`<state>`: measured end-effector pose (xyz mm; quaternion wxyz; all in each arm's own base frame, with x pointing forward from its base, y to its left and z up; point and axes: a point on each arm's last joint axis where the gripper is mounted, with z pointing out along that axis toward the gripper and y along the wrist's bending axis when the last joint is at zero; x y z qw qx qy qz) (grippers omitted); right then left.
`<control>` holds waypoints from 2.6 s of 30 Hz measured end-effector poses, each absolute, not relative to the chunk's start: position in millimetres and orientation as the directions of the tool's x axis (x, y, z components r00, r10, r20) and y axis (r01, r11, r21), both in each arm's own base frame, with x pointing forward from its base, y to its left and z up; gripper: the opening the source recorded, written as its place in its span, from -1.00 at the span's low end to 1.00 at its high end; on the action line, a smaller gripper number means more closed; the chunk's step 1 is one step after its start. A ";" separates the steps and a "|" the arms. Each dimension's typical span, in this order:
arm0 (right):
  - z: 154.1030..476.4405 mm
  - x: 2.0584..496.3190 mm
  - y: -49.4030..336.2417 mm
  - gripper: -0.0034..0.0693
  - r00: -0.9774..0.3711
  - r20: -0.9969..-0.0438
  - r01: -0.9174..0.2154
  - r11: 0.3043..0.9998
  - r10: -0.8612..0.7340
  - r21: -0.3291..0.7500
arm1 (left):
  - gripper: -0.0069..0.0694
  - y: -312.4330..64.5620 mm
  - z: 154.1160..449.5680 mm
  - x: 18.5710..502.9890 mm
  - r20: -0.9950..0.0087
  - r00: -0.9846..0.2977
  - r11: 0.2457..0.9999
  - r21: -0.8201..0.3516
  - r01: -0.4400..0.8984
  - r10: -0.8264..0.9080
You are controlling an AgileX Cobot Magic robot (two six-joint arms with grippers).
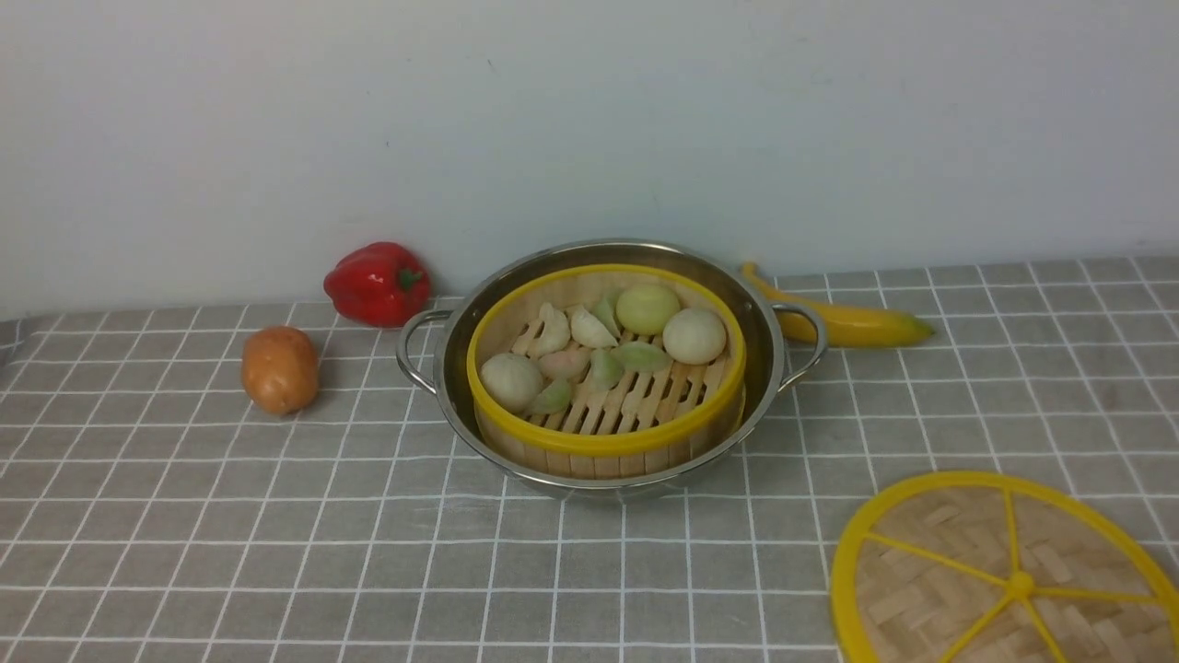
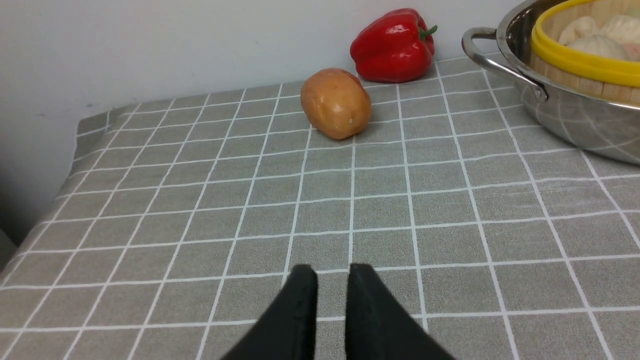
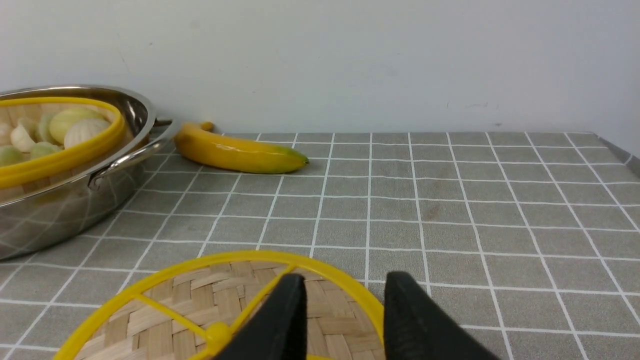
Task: Place the steamer in the pot on the grey tablecloth, and put the lid on the steamer.
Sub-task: 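Move the gripper down to the bamboo steamer lid and grasp its center knob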
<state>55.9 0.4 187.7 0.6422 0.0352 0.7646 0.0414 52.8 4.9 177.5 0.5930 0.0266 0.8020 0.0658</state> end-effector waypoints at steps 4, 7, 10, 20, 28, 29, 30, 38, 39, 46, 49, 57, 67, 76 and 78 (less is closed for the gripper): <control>187.7 55.9 0.4 -0.24 -0.173 -0.979 0.001 0.994 0.107 0.109 | -0.56 4.9 177.5 52.8 -0.948 -0.295 0.990 0.137 -0.035 0.121; 187.7 55.9 0.4 -0.24 -0.173 -0.979 0.001 0.994 0.107 0.109 | -0.54 4.9 177.5 52.8 -0.948 -0.295 0.990 0.137 -0.035 0.121; 187.7 55.9 0.4 -0.24 -0.173 -0.979 0.001 0.994 0.107 0.109 | -0.54 4.9 177.5 52.8 -0.948 -0.295 0.990 0.137 -0.035 0.121; 189.7 56.2 0.5 -0.24 -0.150 -0.983 -0.003 0.994 0.104 0.106 | -0.48 4.9 177.5 52.8 -0.948 -0.295 0.990 0.137 -0.035 0.121; 227.6 52.6 2.0 -0.24 0.017 -0.978 -0.042 0.977 0.209 0.208 | -0.43 4.9 177.5 52.8 -0.948 -0.295 0.990 0.137 -0.035 0.121; 246.2 48.2 2.0 -0.24 0.064 -0.973 -0.054 0.974 0.221 0.218 | -0.43 4.9 177.5 52.8 -0.948 -0.295 0.990 0.137 -0.035 0.121; 257.4 45.2 2.0 -0.24 0.090 -0.968 -0.063 0.971 0.235 0.230 | -0.43 4.9 177.5 52.8 -0.948 -0.295 0.990 0.137 -0.035 0.121; 309.8 47.4 3.5 -0.24 -0.016 -0.948 -0.054 0.947 0.317 0.317 | -0.40 4.9 177.4 52.8 -0.948 -0.296 0.990 0.137 -0.035 0.121; 311.3 48.6 3.7 -0.24 -0.044 -0.947 -0.047 0.947 0.317 0.319 | -0.40 4.9 177.4 52.8 -0.948 -0.296 0.990 0.137 -0.035 0.121; 314.3 66.6 6.0 -0.24 -0.266 -0.906 0.016 0.941 0.329 0.337 | -0.35 4.9 177.4 52.8 -0.947 -0.296 0.990 0.138 -0.035 0.122; 310.3 78.0 7.8 -0.24 -0.325 -0.875 0.035 0.929 0.360 0.369 | -0.35 4.9 177.4 52.8 -0.947 -0.296 0.989 0.144 -0.033 0.128; 309.1 102.8 13.6 -0.24 -0.611 -0.780 -0.028 0.982 0.131 0.187 | -0.32 4.9 177.4 52.8 -0.947 -0.296 0.989 0.145 -0.033 0.129; 323.4 180.8 28.0 -0.24 -0.780 -0.595 -0.307 0.947 -0.195 0.092 | -0.29 4.9 177.4 52.8 -0.946 -0.297 0.989 0.145 -0.033 0.128; 270.1 260.6 55.5 -0.24 -0.910 -0.262 -0.368 0.916 -0.320 0.159 | -0.25 4.9 177.4 52.8 -0.946 -0.297 0.989 0.145 -0.033 0.128; 252.0 273.5 63.4 -0.24 -0.926 -0.178 -0.361 0.921 -0.334 0.148 | -0.23 4.9 177.4 52.8 -0.946 -0.297 0.989 0.145 -0.033 0.128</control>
